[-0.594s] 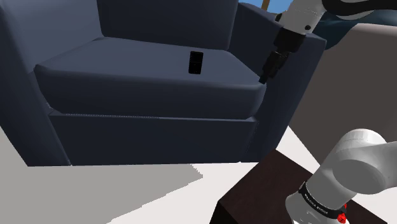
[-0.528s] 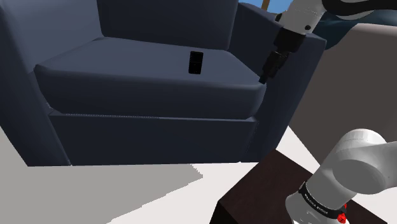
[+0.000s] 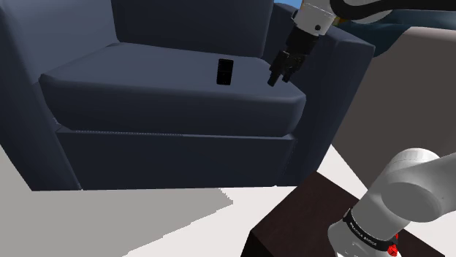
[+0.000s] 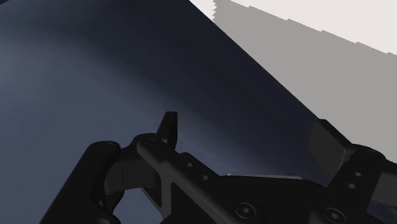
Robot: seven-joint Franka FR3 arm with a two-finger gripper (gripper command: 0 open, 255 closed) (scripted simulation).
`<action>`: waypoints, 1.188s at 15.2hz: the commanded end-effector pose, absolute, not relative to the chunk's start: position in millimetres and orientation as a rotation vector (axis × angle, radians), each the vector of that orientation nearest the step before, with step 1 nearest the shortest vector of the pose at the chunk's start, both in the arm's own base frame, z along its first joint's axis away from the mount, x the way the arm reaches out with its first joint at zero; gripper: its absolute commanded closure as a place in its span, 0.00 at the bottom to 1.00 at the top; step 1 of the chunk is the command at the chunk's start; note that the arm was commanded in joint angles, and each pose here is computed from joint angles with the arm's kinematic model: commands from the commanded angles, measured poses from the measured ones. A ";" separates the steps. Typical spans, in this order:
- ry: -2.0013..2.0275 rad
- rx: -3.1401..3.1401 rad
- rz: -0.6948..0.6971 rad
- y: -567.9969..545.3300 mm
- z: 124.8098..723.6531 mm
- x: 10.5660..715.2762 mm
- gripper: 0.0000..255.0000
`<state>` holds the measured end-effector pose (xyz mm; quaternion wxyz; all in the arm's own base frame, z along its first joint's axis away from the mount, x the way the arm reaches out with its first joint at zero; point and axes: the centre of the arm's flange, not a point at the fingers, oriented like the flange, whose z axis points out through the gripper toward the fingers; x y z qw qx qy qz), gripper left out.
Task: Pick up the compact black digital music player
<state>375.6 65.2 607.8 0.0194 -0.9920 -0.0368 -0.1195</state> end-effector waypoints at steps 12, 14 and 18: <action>0.104 -2.996 -0.654 100.7 627.3 513.5 0.00; 0.137 -2.980 -0.696 104.4 632.7 534.5 0.00; 0.166 -2.965 -0.733 107.3 627.4 553.0 0.00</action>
